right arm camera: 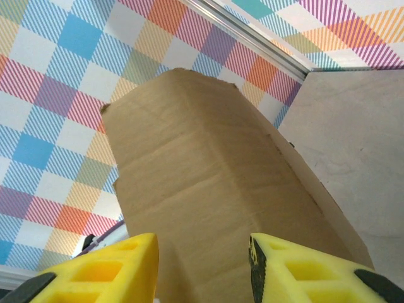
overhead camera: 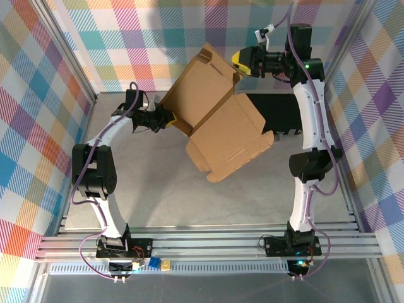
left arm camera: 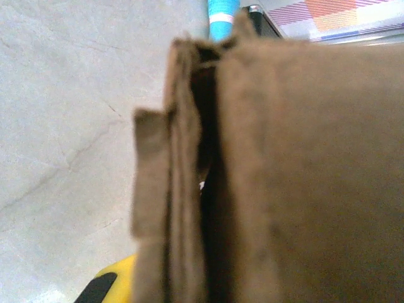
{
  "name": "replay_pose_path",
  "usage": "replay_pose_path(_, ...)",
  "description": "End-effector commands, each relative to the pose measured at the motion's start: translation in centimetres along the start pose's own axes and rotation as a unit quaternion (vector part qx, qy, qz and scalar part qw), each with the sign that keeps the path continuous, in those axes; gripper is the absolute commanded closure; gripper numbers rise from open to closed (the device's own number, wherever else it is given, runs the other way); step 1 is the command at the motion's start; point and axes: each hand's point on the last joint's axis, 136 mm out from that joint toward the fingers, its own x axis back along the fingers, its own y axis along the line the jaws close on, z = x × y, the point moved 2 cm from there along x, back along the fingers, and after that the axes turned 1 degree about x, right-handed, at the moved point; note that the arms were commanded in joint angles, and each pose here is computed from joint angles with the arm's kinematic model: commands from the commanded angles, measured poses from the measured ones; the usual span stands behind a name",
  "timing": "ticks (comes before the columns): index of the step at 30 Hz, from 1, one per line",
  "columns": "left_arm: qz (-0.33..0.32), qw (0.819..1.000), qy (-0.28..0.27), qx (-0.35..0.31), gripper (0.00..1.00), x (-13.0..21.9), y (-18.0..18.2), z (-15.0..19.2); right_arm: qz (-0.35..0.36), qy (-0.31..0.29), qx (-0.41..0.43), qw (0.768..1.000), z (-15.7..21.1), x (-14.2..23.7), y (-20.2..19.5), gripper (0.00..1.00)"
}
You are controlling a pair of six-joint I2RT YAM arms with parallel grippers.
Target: Fold the paper box
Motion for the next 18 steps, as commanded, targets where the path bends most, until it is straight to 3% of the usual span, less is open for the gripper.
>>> replay_pose_path(1,0.006,1.0,0.01,-0.007,1.0,0.5,-0.6,0.0,0.017,0.004,0.039,0.999,1.0,-0.1,1.1,0.58)
replay_pose_path(11,-0.007,0.999,0.028,-0.023,1.0,1.1,-0.6,1.0,0.082,0.02,0.098,0.992,2.6,-1.5,-0.3,0.56)
replay_pose_path(18,-0.013,0.999,0.03,-0.036,1.0,1.6,-0.9,1.3,0.181,0.012,0.166,0.969,2.6,-1.7,-1.3,0.54)
